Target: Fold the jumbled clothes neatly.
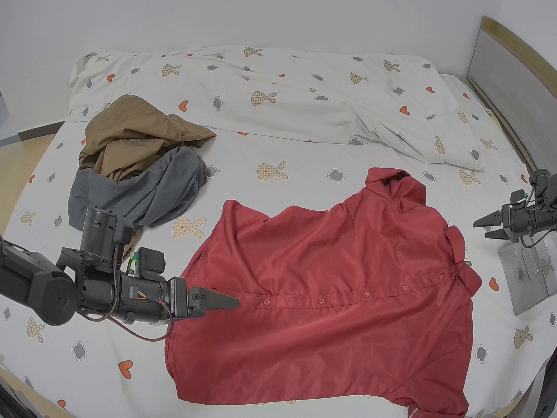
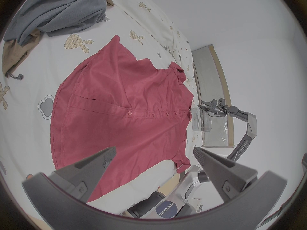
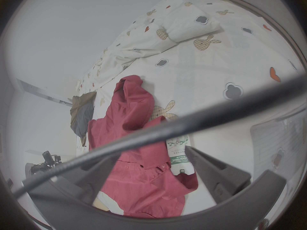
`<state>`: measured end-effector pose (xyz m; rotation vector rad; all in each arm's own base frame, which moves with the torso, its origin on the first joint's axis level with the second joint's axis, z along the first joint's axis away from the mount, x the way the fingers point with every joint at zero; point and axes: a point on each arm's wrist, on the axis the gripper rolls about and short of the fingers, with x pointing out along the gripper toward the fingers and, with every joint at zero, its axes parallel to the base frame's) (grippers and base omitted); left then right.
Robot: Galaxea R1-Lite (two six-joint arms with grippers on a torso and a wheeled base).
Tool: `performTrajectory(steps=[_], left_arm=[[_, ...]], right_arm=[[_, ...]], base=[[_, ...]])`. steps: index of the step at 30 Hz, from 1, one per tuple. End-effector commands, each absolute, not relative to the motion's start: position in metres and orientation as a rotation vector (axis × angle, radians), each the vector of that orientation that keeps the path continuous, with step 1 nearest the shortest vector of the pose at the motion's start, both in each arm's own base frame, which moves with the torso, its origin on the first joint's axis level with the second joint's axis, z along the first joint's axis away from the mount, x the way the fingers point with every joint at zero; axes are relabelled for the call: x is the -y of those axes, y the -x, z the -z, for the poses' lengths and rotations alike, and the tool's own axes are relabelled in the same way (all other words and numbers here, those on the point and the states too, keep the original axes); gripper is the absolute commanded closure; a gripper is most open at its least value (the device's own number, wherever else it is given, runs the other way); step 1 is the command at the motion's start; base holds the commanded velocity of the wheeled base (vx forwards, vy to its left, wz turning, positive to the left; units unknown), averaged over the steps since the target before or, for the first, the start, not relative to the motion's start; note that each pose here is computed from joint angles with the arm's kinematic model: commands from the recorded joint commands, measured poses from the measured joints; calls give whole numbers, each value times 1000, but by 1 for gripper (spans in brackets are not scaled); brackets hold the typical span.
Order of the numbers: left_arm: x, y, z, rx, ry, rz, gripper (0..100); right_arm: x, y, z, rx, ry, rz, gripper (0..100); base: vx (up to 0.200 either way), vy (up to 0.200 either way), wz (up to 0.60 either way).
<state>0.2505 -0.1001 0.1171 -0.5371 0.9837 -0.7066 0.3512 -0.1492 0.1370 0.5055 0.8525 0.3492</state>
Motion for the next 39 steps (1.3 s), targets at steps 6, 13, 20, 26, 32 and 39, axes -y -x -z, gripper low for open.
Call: performTrajectory(steps=[6, 13, 20, 26, 32, 39], left_arm=[[92, -280, -87, -994, 522, 527, 0], [69, -321, -48, -972, 425, 460, 0], [57, -357, -58, -861, 391, 474, 0], [60, -383, -54, -807, 336, 597, 0], [54, -394, -40, -798, 293, 627, 0], [59, -409, -34, -785, 286, 638, 0]], right_arm=[[156, -308, -202, -671, -562, -260, 0], [123, -248, -211, -596, -623, -440, 0], [94, -214, -202, -553, -590, -518, 0], [78, -191, -187, -546, -581, -542, 0], [72, -177, -187, -536, -577, -540, 0], [61, -157, -193, -500, -553, -566, 0]], base=[[0, 0, 0], [0, 0, 0], [0, 0, 0], [0, 0, 0], [0, 0, 0], [0, 0, 0]])
